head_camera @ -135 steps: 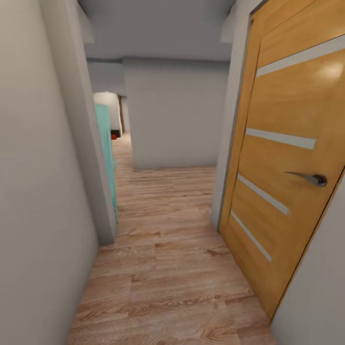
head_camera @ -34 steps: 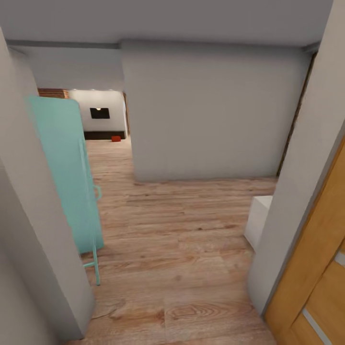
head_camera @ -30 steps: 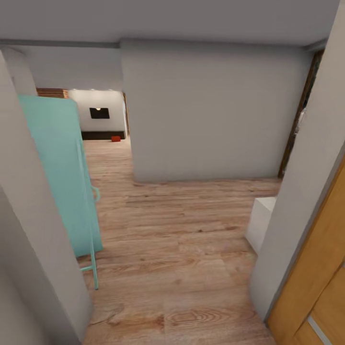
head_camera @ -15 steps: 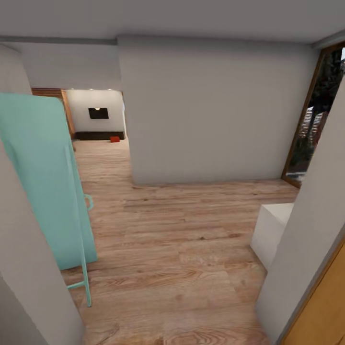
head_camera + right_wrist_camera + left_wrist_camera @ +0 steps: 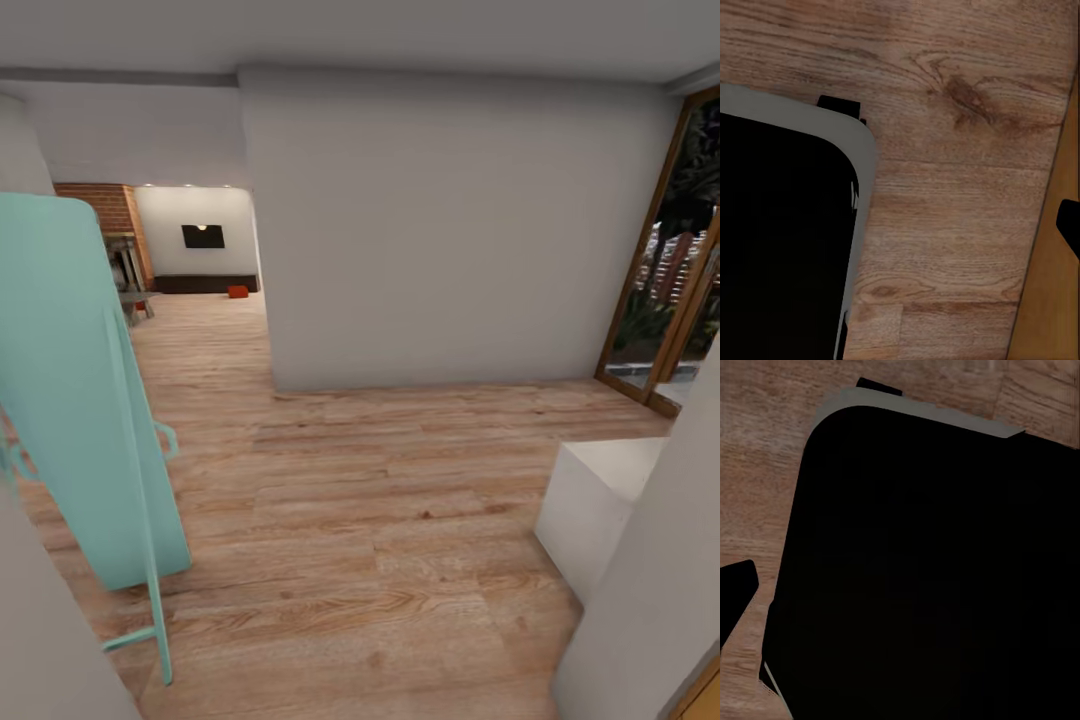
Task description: Move the two storage containers from the living room to the garage. In the garage, place one container on the floor and stack the other container on top of it (either order is fine).
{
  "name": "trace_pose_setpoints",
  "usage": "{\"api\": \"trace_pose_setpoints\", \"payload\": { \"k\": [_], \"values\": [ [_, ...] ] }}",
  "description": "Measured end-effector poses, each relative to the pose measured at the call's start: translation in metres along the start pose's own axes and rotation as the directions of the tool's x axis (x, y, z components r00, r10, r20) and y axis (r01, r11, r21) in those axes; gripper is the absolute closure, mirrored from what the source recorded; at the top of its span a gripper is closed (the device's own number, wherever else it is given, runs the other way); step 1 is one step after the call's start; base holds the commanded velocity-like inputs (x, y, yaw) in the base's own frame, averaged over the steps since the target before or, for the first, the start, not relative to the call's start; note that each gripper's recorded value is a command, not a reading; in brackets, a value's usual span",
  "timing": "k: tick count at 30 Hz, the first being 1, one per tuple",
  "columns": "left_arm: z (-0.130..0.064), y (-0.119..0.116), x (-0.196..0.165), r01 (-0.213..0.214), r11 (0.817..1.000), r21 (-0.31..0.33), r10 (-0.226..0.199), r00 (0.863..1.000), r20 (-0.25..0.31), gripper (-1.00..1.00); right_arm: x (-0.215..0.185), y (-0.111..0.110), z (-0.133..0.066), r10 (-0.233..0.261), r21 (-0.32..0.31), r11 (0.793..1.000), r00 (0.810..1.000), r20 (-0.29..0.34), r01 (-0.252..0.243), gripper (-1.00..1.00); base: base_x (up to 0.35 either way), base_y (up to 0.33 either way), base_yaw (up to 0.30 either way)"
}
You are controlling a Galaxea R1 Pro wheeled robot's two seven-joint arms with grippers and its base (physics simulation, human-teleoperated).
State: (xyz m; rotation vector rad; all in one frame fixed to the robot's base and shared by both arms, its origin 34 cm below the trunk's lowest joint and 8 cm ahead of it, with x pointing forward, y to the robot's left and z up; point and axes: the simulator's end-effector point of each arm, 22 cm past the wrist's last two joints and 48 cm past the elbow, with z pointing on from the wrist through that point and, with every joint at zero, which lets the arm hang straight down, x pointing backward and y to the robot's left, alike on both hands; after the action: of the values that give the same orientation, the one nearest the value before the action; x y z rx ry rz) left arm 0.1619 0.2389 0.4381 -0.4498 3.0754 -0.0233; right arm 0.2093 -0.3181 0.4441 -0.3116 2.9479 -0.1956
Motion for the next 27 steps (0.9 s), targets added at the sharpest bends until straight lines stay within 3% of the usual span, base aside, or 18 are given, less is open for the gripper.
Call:
{"api": "trace_pose_setpoints", "payload": {
  "k": [27],
  "values": [
    [0.0000, 0.0000, -0.0007, 0.000, 1.000, 0.000, 0.000, 1.000, 0.001, -1.00, 0.0000, 0.0000, 0.0000, 0.000, 0.000, 1.000, 1.000, 0.000, 0.000, -1.00, 0.324, 0.000, 0.000]
  ]
}}
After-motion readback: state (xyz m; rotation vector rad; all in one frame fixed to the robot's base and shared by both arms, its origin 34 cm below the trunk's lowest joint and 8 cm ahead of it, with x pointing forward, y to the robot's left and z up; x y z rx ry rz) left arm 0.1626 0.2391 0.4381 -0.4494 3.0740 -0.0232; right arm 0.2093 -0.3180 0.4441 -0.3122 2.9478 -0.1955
